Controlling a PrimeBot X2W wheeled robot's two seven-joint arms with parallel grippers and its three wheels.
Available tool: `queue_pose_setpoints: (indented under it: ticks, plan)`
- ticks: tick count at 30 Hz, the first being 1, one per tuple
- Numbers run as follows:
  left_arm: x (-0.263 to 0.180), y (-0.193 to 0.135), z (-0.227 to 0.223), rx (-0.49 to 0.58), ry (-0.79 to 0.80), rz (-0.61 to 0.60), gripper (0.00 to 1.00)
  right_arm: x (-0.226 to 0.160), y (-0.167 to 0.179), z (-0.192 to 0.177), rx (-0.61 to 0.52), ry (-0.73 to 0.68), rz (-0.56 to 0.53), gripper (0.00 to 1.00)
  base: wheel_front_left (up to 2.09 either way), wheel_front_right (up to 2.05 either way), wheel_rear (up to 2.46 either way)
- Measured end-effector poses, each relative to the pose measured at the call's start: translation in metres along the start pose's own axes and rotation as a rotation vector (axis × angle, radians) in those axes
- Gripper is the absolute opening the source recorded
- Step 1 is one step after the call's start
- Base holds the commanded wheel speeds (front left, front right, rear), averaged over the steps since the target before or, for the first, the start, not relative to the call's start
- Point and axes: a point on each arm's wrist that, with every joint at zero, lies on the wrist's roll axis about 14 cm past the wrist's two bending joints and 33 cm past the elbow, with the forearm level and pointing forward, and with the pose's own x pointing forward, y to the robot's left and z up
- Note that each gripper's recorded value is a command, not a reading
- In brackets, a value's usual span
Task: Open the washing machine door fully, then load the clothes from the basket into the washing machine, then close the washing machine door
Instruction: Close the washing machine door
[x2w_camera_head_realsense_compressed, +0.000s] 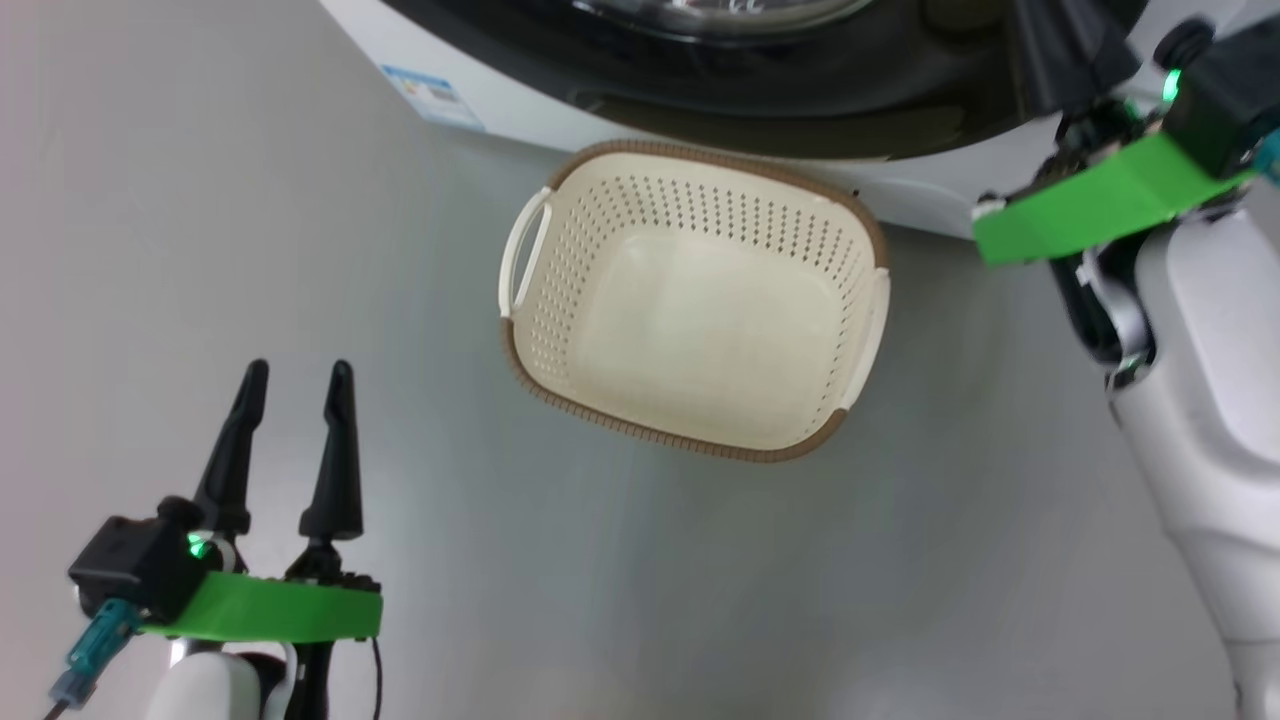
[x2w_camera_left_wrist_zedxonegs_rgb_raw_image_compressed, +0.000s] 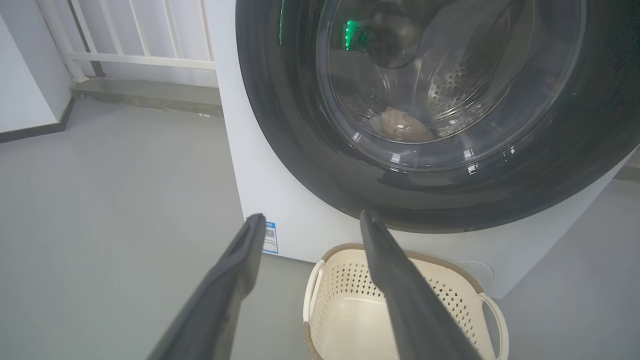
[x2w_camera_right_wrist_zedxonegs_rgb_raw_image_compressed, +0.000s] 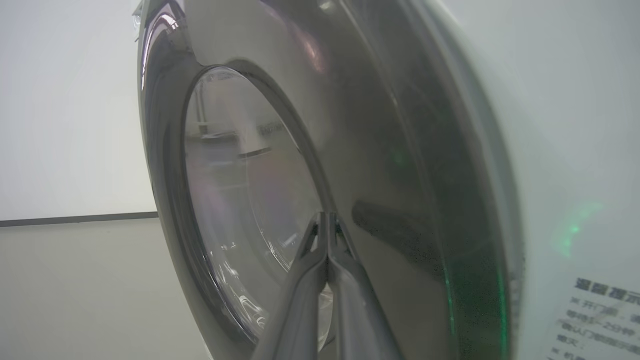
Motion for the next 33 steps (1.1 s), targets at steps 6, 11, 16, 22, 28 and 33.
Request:
queue_pose_setpoints:
  ticks: [6, 11, 16, 22, 28, 33]
  plan:
    - [-0.011, 0.006, 0.008, 0.009, -0.014, -0.003, 1.00, -0.022, 0.012, 0.007, 0.023, 0.022, -0.010, 0.98, 0.00, 0.00, 0.00]
    - [-0.020, 0.010, 0.013, 0.023, -0.024, -0.012, 1.00, -0.047, 0.021, 0.013, 0.043, 0.045, -0.030, 1.00, 0.00, 0.00, 0.00]
    - [-0.028, 0.009, 0.015, 0.030, -0.025, -0.034, 1.00, -0.077, 0.023, 0.016, 0.050, 0.075, -0.075, 1.00, 0.00, 0.00, 0.00]
    - [-0.028, 0.000, 0.020, 0.039, -0.039, -0.076, 1.00, -0.109, 0.012, 0.021, 0.047, 0.098, -0.152, 1.00, 0.00, 0.00, 0.00]
    - [-0.031, -0.010, 0.020, 0.041, -0.042, -0.123, 1.00, -0.149, 0.000, 0.027, 0.035, 0.120, -0.245, 1.00, 0.00, 0.00, 0.00]
    - [-0.037, -0.019, 0.019, 0.047, -0.039, -0.163, 1.00, -0.188, -0.008, 0.034, 0.029, 0.137, -0.331, 1.00, 0.00, 0.00, 0.00]
